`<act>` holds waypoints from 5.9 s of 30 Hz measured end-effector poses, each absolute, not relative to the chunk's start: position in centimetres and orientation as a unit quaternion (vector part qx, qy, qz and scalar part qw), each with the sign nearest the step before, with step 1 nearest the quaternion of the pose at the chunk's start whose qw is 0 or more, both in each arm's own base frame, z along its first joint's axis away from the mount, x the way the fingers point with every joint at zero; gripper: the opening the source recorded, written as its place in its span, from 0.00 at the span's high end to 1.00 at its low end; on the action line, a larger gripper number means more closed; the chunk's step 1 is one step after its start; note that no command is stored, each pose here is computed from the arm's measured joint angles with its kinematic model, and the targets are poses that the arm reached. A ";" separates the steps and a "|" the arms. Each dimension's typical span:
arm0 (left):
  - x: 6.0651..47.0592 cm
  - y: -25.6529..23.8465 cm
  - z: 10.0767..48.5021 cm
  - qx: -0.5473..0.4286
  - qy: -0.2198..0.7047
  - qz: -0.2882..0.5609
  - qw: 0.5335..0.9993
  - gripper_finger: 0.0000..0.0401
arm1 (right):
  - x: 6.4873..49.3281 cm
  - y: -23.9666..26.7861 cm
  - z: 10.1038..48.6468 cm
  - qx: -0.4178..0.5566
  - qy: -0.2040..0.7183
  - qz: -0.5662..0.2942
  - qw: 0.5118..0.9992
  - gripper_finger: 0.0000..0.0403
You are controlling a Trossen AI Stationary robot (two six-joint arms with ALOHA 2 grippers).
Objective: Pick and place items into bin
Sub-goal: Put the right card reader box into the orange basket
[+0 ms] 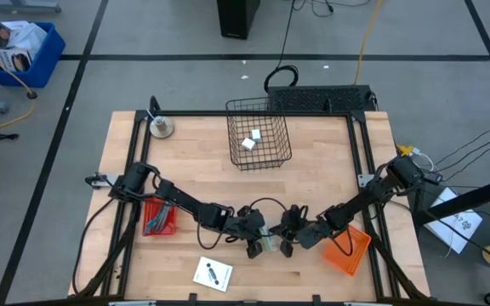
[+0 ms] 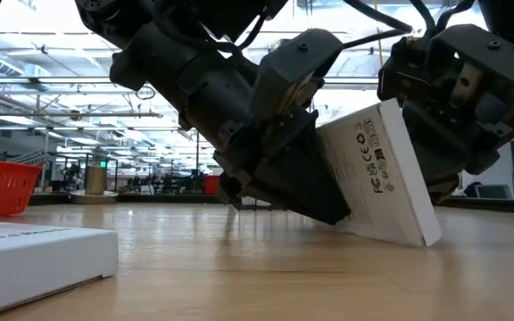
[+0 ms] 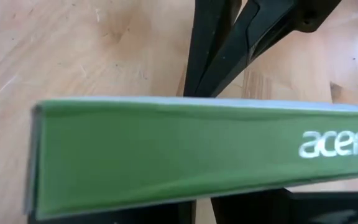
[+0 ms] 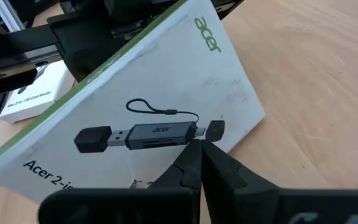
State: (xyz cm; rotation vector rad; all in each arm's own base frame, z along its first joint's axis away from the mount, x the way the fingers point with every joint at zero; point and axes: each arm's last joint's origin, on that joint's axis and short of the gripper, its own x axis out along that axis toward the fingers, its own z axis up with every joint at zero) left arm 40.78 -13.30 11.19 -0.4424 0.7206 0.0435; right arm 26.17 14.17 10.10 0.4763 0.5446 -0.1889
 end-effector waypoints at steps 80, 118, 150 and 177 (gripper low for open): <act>41.3 -12.8 12.2 -0.201 0.301 0.048 0.931 0.91 | 23.1 12.9 12.3 0.174 0.288 -0.218 0.916 1.00; 42.7 -8.6 12.4 -0.196 0.279 0.052 0.939 0.91 | 20.9 14.1 13.5 0.234 0.429 -0.346 0.801 1.00; 40.8 -14.5 13.1 -0.190 0.337 -0.012 0.922 0.91 | 24.1 13.2 9.9 0.243 0.417 -0.298 0.824 1.00; 40.2 -13.1 10.5 -0.187 0.417 0.049 0.888 0.91 | 26.7 14.3 11.3 0.205 0.291 -0.214 0.909 1.00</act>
